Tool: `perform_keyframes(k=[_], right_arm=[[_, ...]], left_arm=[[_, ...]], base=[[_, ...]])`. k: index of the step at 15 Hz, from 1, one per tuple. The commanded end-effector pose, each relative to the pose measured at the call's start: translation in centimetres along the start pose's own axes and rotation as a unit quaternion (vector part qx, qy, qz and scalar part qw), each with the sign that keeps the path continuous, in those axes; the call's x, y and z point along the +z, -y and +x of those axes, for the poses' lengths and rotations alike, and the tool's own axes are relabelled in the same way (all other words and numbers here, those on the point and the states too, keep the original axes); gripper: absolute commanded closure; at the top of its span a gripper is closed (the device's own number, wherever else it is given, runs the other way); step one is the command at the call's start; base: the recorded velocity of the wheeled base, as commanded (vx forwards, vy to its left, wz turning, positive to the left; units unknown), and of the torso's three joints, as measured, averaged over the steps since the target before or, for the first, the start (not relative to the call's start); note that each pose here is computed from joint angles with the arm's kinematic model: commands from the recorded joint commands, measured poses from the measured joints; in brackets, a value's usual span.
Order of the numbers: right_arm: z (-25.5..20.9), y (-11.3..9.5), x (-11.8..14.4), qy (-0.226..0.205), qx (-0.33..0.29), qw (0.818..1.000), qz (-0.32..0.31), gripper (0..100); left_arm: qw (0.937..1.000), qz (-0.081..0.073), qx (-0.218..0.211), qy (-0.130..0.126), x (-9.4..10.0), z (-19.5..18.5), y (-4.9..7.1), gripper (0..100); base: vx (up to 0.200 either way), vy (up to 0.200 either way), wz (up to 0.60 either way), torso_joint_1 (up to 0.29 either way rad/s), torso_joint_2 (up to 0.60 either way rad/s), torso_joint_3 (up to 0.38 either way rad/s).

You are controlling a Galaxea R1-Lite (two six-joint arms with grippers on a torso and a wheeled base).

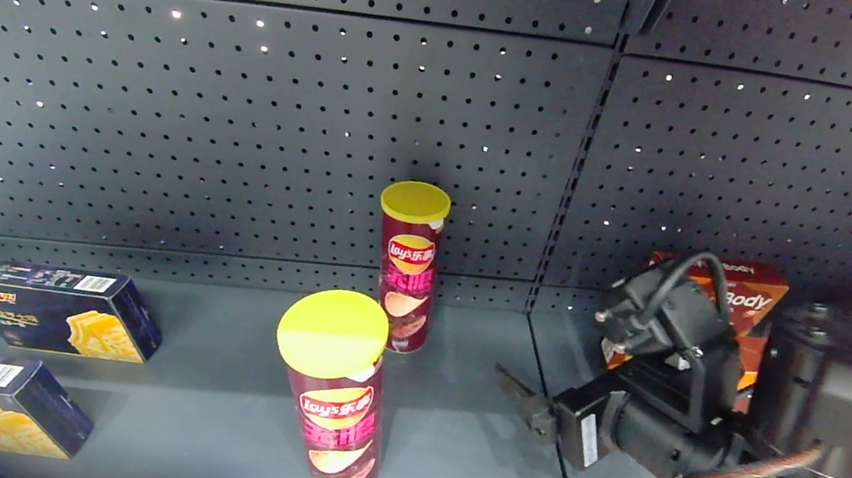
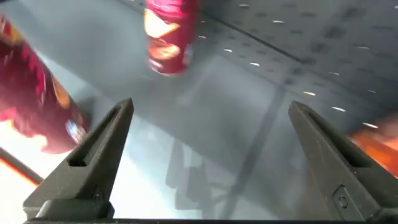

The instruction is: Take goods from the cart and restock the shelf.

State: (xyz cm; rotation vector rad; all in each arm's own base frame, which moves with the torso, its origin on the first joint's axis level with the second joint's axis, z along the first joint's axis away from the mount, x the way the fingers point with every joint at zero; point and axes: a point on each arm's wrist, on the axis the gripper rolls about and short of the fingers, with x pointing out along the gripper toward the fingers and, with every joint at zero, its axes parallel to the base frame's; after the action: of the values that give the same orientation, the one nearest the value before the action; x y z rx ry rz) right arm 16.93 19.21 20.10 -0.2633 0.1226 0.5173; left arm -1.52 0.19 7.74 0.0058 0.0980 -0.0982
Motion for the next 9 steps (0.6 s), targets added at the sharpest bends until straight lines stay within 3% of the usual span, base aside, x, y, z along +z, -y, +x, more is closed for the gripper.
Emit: perform_keyframes(k=[1,4,5,7,9], right_arm=[[-4.1,2.1,1.3,0.047,-0.03,0.998,0.015,0],[-9.1,4.9,0.9,0.086,-0.076,0.993,0.011,0],[-12.0,6.4,-1.1,0.091,-0.109,0.99,-0.013,0],[-14.8,7.7,-3.6,0.081,-0.16,0.983,-0.027,0],[-18.8,8.8,-7.2,0.065,-0.278,0.958,-0.022,0]], left_arm=[[1.0,0.0,0.0,-0.001,0.0,0.0,0.0,0],[1.0,0.0,0.001,-0.001,0.0,0.0,0.0,0],[1.0,0.0,0.0,-0.001,0.0,0.0,0.0,0],[1.0,0.0,0.0,-0.001,0.0,0.0,0.0,0],[1.0,0.0,0.0,-0.001,0.0,0.0,0.0,0]], base=[[0.0,0.0,0.0,0.0,0.0,0.0],[0.0,0.0,0.0,0.0,0.0,0.0],[0.0,0.0,0.0,0.0,0.0,0.0],[0.0,0.0,0.0,0.0,0.0,0.0],[0.0,0.0,0.0,0.0,0.0,0.0]])
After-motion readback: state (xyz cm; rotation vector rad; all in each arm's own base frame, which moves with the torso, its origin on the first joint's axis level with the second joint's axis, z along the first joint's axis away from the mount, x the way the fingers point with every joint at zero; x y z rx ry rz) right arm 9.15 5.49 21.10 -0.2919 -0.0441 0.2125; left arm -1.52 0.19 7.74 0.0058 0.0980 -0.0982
